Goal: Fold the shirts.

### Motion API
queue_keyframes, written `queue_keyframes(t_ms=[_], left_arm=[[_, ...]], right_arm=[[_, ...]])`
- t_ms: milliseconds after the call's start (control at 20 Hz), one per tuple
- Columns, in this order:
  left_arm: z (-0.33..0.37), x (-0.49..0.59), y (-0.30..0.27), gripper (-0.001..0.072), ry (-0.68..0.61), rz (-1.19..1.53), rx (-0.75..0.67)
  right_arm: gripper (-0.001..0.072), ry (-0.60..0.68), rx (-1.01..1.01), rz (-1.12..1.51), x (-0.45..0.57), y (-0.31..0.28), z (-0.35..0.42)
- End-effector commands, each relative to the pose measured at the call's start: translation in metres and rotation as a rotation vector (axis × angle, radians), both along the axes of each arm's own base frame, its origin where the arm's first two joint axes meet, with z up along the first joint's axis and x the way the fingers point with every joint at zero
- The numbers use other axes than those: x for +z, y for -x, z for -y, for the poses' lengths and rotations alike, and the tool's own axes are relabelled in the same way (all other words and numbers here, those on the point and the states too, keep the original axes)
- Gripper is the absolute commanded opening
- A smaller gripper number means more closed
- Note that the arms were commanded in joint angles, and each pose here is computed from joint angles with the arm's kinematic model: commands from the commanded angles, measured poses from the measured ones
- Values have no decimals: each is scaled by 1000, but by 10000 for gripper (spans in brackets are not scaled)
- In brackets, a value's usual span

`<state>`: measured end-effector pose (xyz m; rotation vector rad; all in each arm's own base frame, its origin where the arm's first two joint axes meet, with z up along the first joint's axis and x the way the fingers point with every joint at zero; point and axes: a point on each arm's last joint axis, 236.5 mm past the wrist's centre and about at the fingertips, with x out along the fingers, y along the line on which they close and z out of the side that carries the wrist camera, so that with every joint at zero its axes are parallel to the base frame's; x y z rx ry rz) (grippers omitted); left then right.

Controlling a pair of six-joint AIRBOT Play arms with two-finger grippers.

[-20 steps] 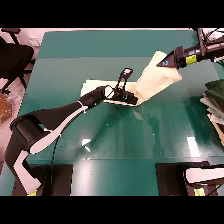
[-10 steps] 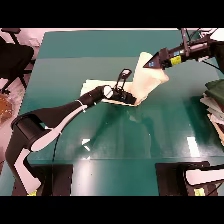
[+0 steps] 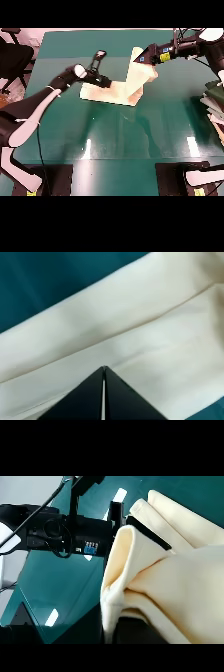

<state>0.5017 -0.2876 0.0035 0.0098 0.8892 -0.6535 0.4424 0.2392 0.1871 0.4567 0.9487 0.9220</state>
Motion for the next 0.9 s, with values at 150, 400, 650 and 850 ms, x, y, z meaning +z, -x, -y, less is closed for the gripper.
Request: queue_keyframes(t_ms=[150, 400, 650, 850], left_arm=[[-110, -9, -24, 21, -125, -34, 114], [-136, -16, -21, 22, -146, -84, 137], [-138, 3, -24, 21, -136, -44, 156], [-141, 41, -23, 21, -137, 30, 159]], right_arm=[[17, -33, 48, 7, 18, -13, -40], [17, -36, 105, -68, -17, -18, -86], [16, -25, 103, -160, -80, -23, -125], [16, -50, 37, -185, -105, -41, -152]])
